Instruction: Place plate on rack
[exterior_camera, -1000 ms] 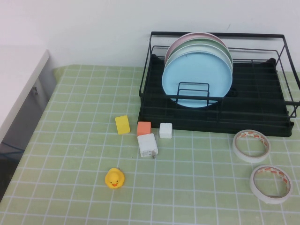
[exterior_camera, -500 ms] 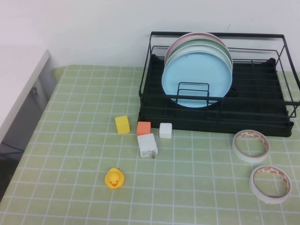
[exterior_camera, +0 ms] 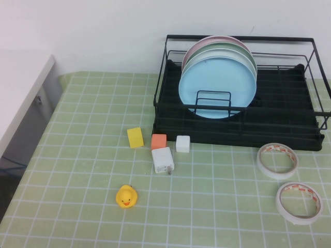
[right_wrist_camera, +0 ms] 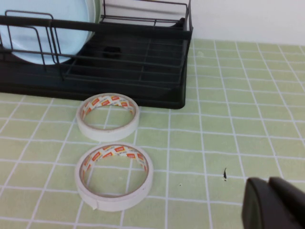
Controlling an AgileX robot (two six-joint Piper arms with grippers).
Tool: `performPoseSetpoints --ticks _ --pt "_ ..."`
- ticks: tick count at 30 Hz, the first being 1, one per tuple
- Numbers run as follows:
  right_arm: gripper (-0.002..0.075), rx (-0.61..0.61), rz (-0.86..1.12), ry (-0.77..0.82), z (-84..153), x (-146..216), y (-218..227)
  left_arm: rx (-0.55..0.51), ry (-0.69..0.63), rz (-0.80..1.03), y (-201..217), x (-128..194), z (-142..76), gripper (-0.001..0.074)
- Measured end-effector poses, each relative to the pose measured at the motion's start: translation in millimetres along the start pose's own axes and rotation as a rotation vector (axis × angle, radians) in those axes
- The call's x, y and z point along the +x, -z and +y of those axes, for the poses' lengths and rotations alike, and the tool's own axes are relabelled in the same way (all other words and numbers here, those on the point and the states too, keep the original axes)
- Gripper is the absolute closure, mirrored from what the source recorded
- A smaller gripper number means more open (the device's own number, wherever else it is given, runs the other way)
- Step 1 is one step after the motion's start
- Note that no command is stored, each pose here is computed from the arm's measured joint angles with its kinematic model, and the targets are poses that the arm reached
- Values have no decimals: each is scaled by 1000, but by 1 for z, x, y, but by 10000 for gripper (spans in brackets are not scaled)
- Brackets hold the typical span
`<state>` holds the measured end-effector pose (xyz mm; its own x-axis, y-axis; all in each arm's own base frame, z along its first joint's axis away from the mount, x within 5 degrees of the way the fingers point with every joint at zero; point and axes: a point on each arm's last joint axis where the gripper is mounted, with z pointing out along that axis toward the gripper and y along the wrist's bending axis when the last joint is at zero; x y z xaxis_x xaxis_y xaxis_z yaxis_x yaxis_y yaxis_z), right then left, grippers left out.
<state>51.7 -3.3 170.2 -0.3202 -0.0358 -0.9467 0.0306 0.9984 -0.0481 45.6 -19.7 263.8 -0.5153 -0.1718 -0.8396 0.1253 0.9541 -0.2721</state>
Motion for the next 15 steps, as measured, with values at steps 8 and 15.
performPoseSetpoints --ticks 8,15 --pt "715 3 6 0 0 0 0 0 2 2 0 0 0 736" --pt "715 5 5 5 -1 0 0 0 4 2 0 0 0 736"
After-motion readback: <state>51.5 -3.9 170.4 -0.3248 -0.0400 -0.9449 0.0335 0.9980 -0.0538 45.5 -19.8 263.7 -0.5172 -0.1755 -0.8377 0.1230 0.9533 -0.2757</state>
